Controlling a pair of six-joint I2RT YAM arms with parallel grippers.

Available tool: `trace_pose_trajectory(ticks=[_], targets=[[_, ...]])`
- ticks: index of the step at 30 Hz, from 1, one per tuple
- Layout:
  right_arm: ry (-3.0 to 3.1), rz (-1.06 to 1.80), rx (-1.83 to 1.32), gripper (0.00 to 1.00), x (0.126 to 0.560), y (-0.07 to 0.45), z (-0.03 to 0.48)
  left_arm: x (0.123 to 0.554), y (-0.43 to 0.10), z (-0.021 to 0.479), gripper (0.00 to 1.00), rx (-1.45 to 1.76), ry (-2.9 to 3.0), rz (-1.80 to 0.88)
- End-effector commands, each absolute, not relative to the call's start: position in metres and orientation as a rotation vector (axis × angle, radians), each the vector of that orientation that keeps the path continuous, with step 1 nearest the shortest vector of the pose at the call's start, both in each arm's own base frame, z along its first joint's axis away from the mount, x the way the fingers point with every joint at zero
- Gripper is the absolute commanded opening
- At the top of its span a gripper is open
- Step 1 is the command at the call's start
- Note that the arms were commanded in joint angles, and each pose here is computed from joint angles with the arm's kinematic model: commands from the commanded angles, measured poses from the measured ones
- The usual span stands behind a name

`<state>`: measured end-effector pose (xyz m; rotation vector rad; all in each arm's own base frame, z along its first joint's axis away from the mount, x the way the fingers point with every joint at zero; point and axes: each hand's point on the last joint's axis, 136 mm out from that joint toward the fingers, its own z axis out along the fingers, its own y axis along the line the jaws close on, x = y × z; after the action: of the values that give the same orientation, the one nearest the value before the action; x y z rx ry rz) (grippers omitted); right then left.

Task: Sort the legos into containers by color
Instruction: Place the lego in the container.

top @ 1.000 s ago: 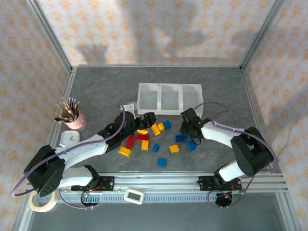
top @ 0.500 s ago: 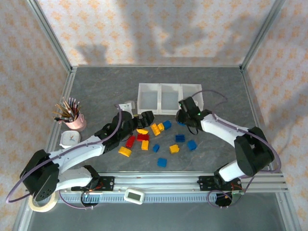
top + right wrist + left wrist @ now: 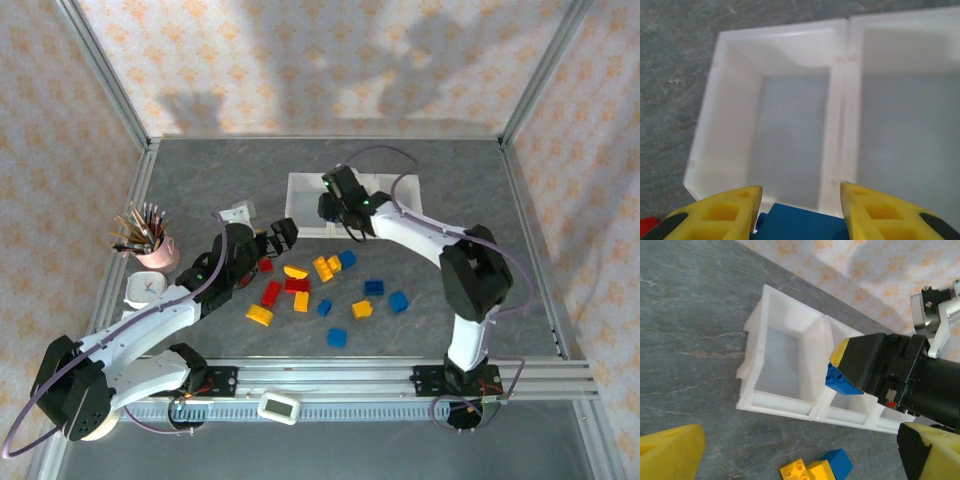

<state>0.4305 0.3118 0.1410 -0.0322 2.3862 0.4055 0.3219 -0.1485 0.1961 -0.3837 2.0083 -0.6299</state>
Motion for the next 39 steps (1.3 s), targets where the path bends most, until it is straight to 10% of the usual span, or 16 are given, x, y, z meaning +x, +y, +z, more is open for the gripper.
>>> trace_pose_trajectory(ticks=[1, 21, 39], targets=[[2.342, 0.346, -0.086, 0.32, 0.449, 0.327, 0.143, 0.320, -0.137, 0.190, 0.99, -0.391, 2.033, -0.595], [2.208, 0.340, -0.147, 0.63, 0.465, 0.339, 0.203, 0.325, -0.139, 0.195, 0.99, -0.355, 2.049, -0.599], [2.183, 0.399, -0.006, 0.95, 0.358, 0.237, 0.229, 0.316, -0.196, 0.203, 0.99, -0.042, 2.124, -0.610]])
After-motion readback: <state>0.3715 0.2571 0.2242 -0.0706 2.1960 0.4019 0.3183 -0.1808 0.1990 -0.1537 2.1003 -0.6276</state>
